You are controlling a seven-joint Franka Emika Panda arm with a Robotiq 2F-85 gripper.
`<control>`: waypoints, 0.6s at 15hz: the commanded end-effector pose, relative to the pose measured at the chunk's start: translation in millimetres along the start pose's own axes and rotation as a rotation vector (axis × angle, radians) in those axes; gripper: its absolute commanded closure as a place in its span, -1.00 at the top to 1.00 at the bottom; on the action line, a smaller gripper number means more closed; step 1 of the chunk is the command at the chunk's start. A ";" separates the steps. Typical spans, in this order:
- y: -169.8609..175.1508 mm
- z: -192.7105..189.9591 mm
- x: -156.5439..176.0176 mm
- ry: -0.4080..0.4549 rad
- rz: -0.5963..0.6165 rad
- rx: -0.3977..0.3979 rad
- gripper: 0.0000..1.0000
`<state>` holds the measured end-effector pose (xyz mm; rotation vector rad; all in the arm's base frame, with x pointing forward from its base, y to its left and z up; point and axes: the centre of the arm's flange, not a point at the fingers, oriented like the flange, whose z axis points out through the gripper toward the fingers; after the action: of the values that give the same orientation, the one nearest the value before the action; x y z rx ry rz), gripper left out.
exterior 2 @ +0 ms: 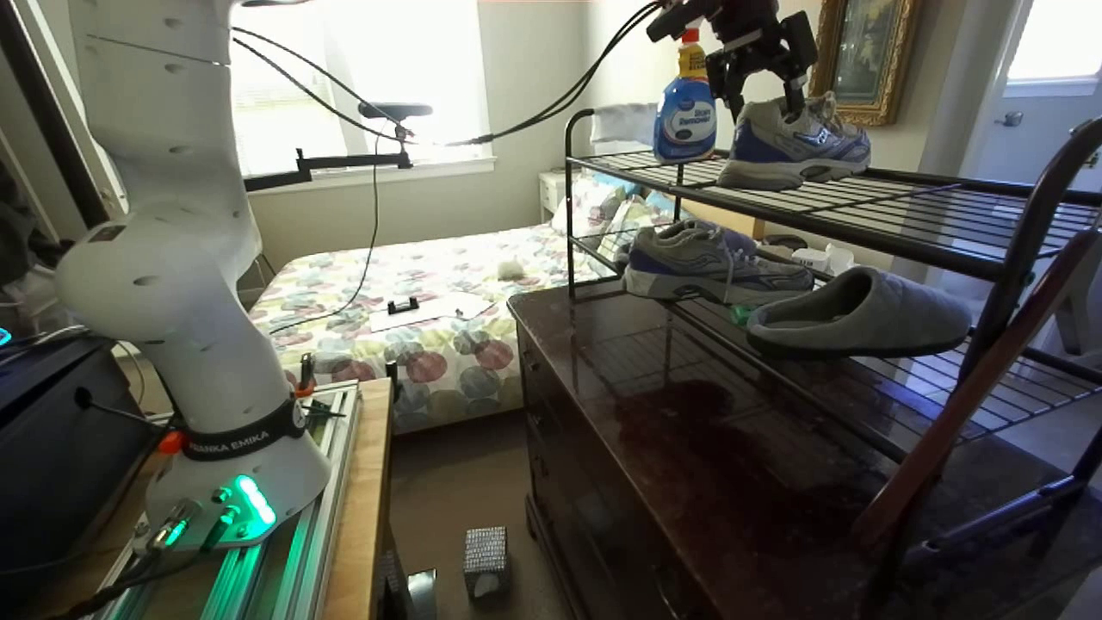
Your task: Remove the sneakers from the shoe rack and place them on top of the cabinet.
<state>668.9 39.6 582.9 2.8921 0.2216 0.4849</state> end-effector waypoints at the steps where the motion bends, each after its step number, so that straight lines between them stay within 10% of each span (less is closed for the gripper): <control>1: -4.5 8.4 18.6 -0.054 -0.037 0.015 0.87; 9: -18.8 14.4 23.7 -0.093 -0.065 0.015 -0.28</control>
<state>681.2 57.3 565.3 2.9035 0.2842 0.3623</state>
